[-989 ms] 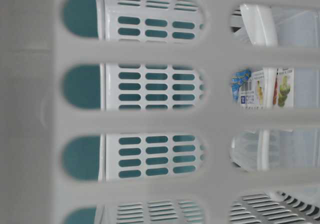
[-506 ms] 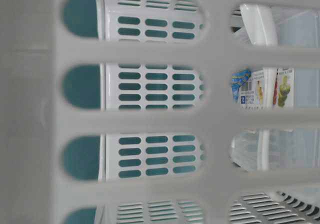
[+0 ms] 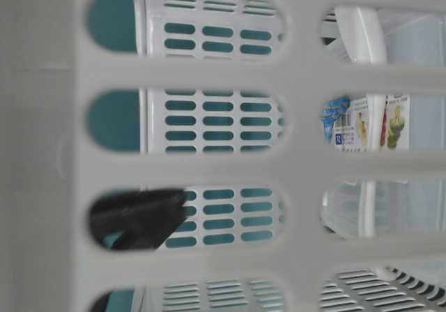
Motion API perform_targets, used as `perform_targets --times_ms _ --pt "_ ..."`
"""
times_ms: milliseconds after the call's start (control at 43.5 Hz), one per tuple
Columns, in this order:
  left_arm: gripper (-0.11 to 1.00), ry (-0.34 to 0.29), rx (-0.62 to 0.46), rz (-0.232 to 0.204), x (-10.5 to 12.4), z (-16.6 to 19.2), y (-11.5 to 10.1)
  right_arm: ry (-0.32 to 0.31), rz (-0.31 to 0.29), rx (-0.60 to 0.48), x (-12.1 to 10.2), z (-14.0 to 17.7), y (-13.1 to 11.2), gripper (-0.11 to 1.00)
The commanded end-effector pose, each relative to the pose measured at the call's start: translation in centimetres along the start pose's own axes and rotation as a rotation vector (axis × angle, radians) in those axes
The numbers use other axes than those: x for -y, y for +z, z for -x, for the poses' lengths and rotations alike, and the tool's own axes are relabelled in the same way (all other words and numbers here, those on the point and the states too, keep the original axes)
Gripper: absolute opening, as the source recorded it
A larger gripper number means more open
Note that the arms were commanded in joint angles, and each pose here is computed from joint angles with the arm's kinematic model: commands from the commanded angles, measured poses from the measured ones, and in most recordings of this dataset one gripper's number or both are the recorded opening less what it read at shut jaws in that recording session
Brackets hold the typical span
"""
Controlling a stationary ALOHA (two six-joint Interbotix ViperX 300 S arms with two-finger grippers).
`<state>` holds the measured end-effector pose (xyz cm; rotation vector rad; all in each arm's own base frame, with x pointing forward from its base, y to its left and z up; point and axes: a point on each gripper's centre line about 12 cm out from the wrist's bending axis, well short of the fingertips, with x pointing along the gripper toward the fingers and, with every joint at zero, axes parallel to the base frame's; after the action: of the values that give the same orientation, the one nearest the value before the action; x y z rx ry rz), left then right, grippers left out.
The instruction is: Pick up the chinese spoon from the shopping basket with the left arm.
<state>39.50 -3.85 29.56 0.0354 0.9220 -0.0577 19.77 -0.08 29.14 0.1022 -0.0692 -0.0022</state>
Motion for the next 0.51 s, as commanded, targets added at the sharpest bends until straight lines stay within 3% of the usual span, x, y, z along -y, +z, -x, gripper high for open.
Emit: perform_targets --times_ms 0,207,483 --pt "0.88 -0.003 -0.026 -0.011 0.6 -1.1 1.7 -0.003 -0.004 0.017 0.0 -0.2 0.6 0.62" --pt "0.85 -0.015 -0.09 -0.042 1.9 -5.0 2.7 -0.003 -0.004 0.016 0.0 -0.2 0.6 0.63" --pt "0.85 -0.016 -0.188 -0.054 2.5 -9.7 0.9 -0.004 -0.006 0.016 0.1 -0.2 0.6 0.63"
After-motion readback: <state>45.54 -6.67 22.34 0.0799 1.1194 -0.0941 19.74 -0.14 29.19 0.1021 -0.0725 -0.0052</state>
